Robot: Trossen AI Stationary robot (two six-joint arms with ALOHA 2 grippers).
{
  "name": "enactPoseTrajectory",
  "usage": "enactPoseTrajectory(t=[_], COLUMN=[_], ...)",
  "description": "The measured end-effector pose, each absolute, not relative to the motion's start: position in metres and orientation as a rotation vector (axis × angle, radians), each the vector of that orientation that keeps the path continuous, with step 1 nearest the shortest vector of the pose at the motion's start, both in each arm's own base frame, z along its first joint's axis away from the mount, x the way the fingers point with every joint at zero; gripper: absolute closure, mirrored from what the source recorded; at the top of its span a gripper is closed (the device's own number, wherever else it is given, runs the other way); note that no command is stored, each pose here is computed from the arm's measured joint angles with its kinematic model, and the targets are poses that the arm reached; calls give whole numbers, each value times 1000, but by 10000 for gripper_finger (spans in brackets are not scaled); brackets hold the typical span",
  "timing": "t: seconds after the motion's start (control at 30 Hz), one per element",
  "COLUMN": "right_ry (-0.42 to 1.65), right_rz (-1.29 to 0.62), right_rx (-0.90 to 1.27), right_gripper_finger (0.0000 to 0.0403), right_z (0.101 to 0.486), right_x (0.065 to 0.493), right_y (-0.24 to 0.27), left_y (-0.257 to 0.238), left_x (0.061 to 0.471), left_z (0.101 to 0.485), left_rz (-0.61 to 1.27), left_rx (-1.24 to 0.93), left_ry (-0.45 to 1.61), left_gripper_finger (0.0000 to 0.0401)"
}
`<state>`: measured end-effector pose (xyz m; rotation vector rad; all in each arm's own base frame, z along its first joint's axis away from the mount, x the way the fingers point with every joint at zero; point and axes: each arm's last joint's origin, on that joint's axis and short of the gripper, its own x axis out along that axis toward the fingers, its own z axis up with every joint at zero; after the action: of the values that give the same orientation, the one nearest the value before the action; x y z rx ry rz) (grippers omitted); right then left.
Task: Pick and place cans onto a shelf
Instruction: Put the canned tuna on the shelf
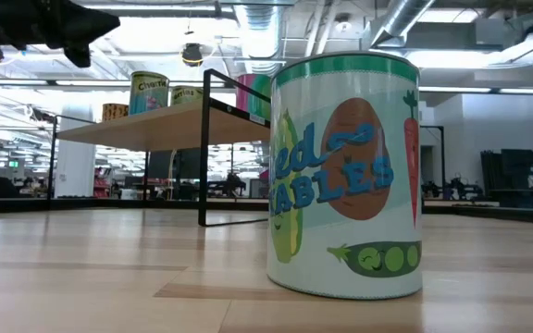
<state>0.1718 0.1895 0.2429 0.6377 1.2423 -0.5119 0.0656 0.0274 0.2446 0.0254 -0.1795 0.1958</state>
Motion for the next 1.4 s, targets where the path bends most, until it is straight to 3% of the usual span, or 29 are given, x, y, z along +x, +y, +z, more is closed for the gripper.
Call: enactPoseTrajectory(t=[0.33,0.8,1.1,1.4], right_ry=[1397,1362,1361,1356], right_rz=[-735,-841,-862,-769], right_rx=[693,861,858,763], right_gripper_finger=[237,253,289,391], right_z=[208,172,160,160], right_x=[159,162,160,184], right_y=[218,224,216,198], left_y=[23,21,21,22], left_x=[69,70,70,70], left_z=[246,242,242,242], left_rz=[156,137,140,154], left_rx=[37,16,31,61], left_ry=[-237,-201,-199,-200], left_gripper_finger=[401,401,401,401])
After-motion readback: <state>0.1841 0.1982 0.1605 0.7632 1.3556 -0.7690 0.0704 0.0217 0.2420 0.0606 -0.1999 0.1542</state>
